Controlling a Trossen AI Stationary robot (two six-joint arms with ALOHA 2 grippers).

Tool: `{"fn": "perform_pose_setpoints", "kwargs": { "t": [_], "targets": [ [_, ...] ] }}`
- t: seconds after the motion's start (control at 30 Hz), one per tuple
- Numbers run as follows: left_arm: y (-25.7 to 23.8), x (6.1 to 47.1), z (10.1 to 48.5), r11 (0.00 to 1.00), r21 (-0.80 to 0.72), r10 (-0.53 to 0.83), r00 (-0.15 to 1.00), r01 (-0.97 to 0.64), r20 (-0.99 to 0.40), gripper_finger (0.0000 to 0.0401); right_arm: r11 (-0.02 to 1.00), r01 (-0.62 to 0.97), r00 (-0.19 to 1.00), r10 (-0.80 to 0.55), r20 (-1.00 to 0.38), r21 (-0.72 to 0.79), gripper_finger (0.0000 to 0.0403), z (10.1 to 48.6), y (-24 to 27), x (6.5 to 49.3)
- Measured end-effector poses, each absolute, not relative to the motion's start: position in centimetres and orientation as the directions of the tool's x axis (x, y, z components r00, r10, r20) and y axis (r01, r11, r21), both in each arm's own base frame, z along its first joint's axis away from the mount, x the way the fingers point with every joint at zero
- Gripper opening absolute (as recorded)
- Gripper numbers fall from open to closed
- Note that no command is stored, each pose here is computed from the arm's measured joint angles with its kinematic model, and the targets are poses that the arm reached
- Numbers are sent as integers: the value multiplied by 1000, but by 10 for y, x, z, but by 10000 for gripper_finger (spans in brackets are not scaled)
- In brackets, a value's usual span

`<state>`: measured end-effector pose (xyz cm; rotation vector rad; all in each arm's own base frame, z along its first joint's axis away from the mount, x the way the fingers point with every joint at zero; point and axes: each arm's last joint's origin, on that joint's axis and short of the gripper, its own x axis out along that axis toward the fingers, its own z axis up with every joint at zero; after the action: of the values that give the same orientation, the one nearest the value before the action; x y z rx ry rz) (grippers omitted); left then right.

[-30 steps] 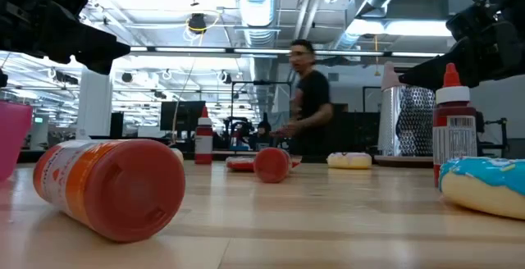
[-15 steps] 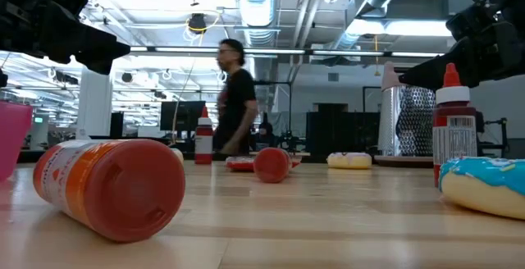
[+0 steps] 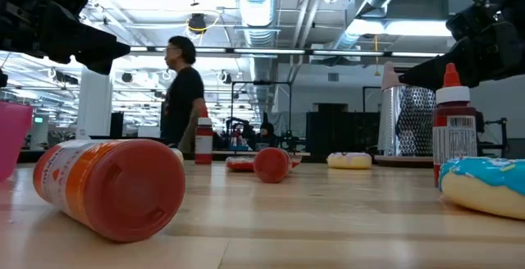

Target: Pick & Place Food Item

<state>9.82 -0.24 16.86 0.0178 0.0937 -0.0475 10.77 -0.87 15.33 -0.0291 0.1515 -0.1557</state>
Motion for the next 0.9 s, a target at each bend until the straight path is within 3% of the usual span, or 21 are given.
{"fn": "perform_pose_setpoints", "kwargs": {
  "t": [0.27,0.4,0.6,0.9],
  "targets": [
    [-2,99,174,999,19,-28,999,29,-43,145,988,152,977,-157,-148,-40,182,153,-9,108],
    [-2,98,187,1000,12,-19,995,17,101,145,988,152,976,-157,-148,-41,182,153,-9,108],
    [-1,90,218,924,-343,-8,908,166,418,145,987,152,976,-157,-148,-41,182,153,-9,108],
    [-1,69,250,909,-272,-9,668,315,744,145,988,138,988,-143,-62,-75,182,162,-8,109]
  ]
}}
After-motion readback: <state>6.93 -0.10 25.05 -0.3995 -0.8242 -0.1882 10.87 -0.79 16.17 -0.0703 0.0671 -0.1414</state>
